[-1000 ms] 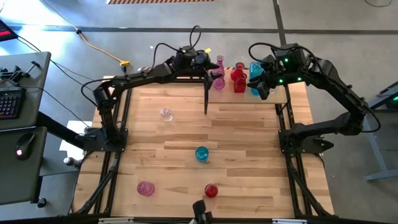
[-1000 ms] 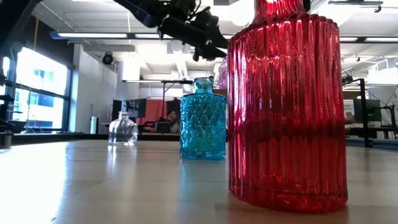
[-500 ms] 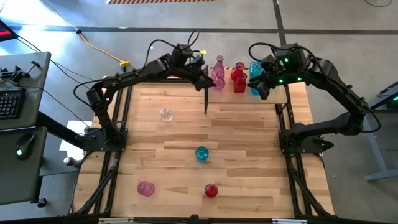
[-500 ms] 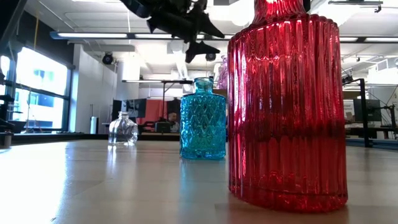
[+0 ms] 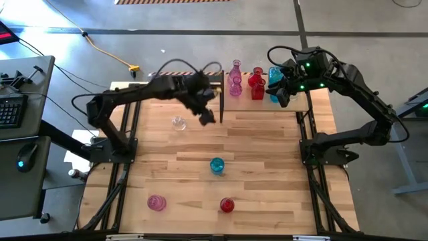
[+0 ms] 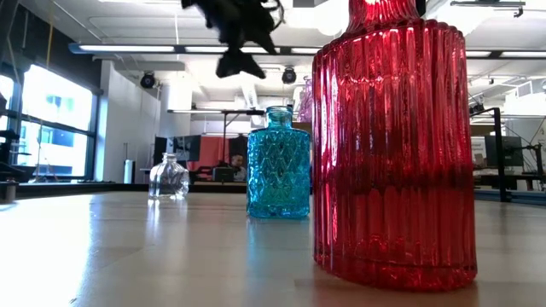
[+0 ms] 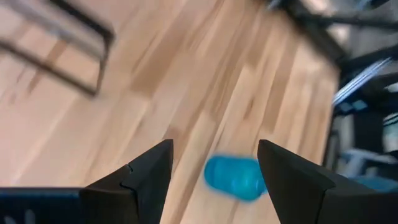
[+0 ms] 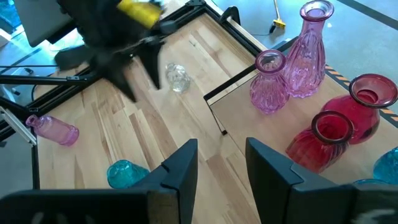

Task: Sort vases onto shelf
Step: Put the transparent vase on the shelf aligned with the transparent vases

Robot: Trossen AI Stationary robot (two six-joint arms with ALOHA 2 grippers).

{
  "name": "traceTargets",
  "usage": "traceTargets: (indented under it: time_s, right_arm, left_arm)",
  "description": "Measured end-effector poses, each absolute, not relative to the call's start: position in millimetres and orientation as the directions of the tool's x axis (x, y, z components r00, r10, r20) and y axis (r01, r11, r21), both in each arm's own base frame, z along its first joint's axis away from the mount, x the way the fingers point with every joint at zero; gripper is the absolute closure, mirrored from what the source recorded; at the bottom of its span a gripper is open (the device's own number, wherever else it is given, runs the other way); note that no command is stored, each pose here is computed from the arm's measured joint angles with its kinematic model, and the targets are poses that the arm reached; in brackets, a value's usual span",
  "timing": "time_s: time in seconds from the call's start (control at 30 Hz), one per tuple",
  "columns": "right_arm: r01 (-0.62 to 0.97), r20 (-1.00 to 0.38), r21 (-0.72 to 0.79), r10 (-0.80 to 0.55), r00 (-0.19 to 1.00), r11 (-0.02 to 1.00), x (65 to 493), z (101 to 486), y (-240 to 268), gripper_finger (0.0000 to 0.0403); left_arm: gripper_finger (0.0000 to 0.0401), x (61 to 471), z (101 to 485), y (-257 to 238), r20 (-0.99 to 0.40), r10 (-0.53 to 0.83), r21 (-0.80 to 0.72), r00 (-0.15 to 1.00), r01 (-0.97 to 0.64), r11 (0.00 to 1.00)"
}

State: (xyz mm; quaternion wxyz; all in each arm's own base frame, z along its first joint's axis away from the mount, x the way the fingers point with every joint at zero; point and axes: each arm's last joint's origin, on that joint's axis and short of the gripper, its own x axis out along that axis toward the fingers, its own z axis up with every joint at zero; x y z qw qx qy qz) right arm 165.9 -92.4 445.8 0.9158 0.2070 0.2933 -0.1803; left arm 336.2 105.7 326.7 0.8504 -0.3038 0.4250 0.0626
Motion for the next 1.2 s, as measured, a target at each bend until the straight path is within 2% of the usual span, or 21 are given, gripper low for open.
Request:
traceTargets:
  time_s: [0.27, 0.63, 0.73, 0.93, 1.07, 1.2]
  right_arm:
    - [0.452, -0.612, 0.273, -0.209, 0.763, 0.849, 166, 446, -92, 0.0288]
    - [0.452, -0.612, 0.273, -0.209, 0.763, 0.849, 166, 446, -92, 0.0288]
    - [0.451, -0.612, 0.273, -0.209, 0.763, 0.849, 166, 446, -92, 0.0288]
    - [0.451, -0.612, 0.273, -0.208, 0.763, 0.849, 166, 446, -92, 0.0288]
    - [0.452, -0.612, 0.273, -0.209, 0.763, 0.849, 166, 446, -92, 0.0288]
    - [0.452, -0.612, 0.273, -0.209, 0.763, 0.849, 166, 446, -92, 0.0288]
  left_arm:
    - [0.0176, 320, 329, 43, -0.903, -0.062, -0.282, 0.425, -0.478, 0.831]
    - [0.0176, 281, 346, -31, -0.954, -0.043, -0.177, 0.296, -0.446, 0.877]
    - [0.0176, 267, 352, -56, -0.956, -0.057, -0.177, 0.287, -0.412, 0.894]
    - [0.0176, 245, 359, -98, -0.942, 0.021, -0.113, 0.335, -0.377, 0.919]
    - [0.0176, 241, 361, -104, -0.918, 0.116, -0.051, 0.38, -0.401, 0.915]
    - [0.0176, 244, 361, -93, -0.914, 0.167, -0.008, 0.369, -0.428, 0.904]
